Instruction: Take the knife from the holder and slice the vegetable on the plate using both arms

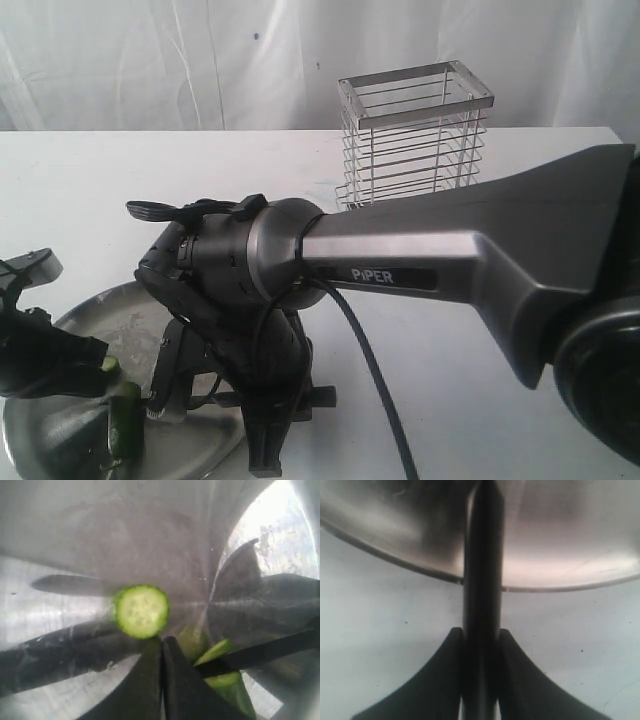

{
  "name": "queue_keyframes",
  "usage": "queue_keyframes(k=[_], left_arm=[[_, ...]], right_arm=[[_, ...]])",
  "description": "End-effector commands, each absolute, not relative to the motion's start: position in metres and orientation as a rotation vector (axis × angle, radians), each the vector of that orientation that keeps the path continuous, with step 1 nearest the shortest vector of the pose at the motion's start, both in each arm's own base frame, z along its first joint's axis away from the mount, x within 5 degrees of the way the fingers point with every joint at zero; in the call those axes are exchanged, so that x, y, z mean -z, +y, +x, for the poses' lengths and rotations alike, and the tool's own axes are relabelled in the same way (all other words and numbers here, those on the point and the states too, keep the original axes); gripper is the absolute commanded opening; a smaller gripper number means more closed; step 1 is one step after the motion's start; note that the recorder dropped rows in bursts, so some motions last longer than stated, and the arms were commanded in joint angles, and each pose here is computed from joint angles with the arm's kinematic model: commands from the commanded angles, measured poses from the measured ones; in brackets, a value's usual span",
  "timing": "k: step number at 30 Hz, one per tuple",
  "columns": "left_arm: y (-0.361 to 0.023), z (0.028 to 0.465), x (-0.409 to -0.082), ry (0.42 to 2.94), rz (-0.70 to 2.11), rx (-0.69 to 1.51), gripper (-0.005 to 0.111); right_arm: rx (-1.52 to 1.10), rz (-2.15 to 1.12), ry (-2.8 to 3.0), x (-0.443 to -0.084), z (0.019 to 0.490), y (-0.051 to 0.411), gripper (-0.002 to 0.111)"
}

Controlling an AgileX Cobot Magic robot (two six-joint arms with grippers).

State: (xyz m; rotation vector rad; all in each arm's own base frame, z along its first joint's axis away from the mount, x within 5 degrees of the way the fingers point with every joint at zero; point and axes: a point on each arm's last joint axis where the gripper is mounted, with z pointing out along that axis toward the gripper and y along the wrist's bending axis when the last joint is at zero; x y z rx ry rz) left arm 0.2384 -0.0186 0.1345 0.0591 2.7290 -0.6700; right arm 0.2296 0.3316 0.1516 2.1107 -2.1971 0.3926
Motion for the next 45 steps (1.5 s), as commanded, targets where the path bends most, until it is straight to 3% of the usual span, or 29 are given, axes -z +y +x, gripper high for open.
queue_keyframes(k=[1,11,24,45], left_arm=[[-0.036,0.239,-0.129,2.741,0.152,0.7,0.0],[-0.046,0.238,-0.118,2.777,0.209,0.654,0.0],[-0.036,0.226,-0.168,2.674,0.293,0.439,0.0],[-0.038,0.232,-0.13,2.824,0.172,0.515,0.0]], right_arm=[[-0.416,2.112,-2.193,-0.154,0.23,0.33,0.0],[-0.417,2.11,-2.195,-0.154,0.23,0.33,0.0],[-0.419,2.111,-2.194,-0.154,0.23,0.33,0.0],[-0.422,2.113,-2.194,-0.154,0.23,0.33,0.0]])
